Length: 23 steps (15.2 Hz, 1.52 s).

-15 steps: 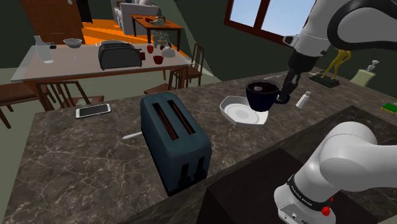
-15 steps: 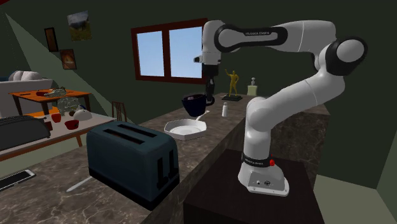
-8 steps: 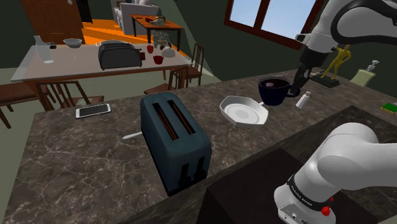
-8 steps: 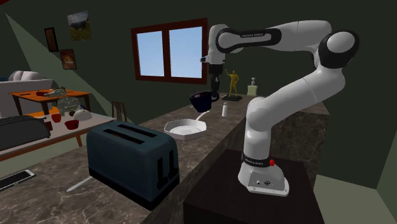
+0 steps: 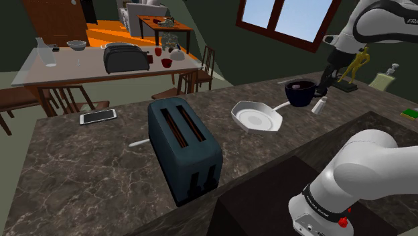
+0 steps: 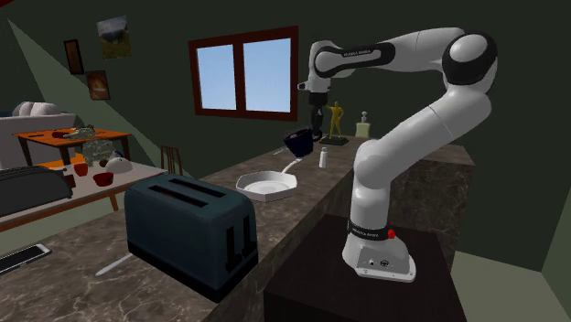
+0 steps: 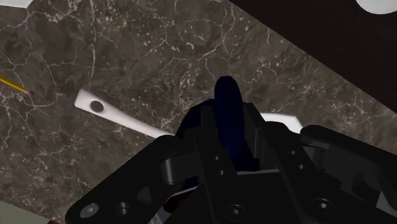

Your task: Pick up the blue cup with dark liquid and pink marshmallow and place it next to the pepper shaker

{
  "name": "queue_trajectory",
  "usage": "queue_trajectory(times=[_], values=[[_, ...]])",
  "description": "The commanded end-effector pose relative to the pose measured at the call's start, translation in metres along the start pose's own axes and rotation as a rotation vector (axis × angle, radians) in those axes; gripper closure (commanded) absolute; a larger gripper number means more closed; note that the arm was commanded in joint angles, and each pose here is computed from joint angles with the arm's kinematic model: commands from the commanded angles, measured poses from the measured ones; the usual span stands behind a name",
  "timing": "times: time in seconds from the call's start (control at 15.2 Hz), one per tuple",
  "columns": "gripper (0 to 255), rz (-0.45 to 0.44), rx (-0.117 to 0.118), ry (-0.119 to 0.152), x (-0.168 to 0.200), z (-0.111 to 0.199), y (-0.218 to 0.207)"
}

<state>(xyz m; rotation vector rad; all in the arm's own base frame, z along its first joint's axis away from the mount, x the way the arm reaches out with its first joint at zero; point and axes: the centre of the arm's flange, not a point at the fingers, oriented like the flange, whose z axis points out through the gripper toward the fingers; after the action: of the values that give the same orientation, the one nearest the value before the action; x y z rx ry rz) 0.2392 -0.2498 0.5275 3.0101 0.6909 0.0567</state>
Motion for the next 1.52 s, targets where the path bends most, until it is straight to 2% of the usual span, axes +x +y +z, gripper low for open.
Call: queue_trajectory(times=[0.0,0.46,1.45], values=[[255,0.000,-0.002,0.000,-0.013,0.001,0.026],[255,0.000,-0.002,0.000,-0.054,0.005,0.107],[255,0.000,-0.002,0.000,-0.056,0.084,0.102]])
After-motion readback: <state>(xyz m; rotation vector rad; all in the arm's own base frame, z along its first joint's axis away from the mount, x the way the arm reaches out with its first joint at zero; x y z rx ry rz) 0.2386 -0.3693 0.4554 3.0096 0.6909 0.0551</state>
